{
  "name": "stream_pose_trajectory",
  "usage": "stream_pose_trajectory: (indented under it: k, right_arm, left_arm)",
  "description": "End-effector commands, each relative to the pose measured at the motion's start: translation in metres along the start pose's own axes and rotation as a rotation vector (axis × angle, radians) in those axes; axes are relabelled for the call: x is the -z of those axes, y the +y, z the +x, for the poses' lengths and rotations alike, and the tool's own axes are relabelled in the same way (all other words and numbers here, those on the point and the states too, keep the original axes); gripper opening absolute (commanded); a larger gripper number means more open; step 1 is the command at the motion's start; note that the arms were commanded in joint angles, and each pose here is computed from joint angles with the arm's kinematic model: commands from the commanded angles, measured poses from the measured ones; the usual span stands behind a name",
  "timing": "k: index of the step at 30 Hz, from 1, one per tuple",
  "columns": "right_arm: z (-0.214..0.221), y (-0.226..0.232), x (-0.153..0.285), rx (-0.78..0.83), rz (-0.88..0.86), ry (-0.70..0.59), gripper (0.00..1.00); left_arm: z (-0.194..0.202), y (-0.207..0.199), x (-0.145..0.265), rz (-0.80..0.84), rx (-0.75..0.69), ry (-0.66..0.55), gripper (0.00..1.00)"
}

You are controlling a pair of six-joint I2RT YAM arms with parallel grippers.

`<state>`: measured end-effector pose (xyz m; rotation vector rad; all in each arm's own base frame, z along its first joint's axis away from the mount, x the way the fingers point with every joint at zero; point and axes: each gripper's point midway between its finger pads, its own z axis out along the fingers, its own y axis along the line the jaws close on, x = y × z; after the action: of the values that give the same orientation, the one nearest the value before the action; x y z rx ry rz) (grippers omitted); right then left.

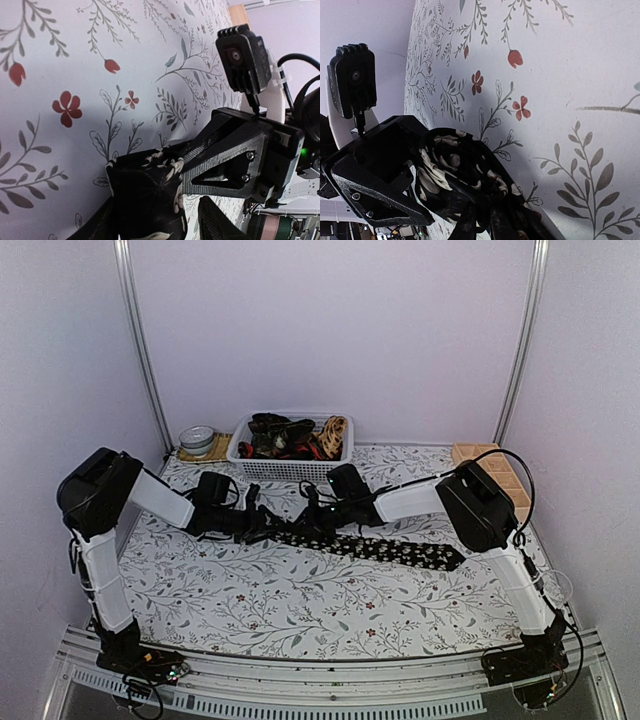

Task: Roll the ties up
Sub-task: Roll the tie at the center of the board.

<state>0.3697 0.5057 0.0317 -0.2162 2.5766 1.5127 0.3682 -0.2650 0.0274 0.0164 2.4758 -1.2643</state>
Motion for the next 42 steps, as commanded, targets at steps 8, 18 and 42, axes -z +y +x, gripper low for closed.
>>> stream_pose_trajectory:
  k: [8, 18, 42]
  right_arm:
    - [0.035, -0.061, -0.028, -0.074, 0.103, 0.074, 0.10]
    - [0.034, -0.058, -0.027, -0.070, 0.101, 0.070, 0.10]
    - [-0.005, -0.006, 0.050, 0.012, 0.054, -0.044, 0.47]
  left_arm:
    - [0.016, 0.037, -0.004, -0.078, 0.173, -0.016, 0.55]
    - [0.032, 0.047, -0.011, -0.118, 0.194, 0.021, 0.50]
    - [0.004, 0.042, 0.017, -0.336, 0.031, -0.083, 0.00]
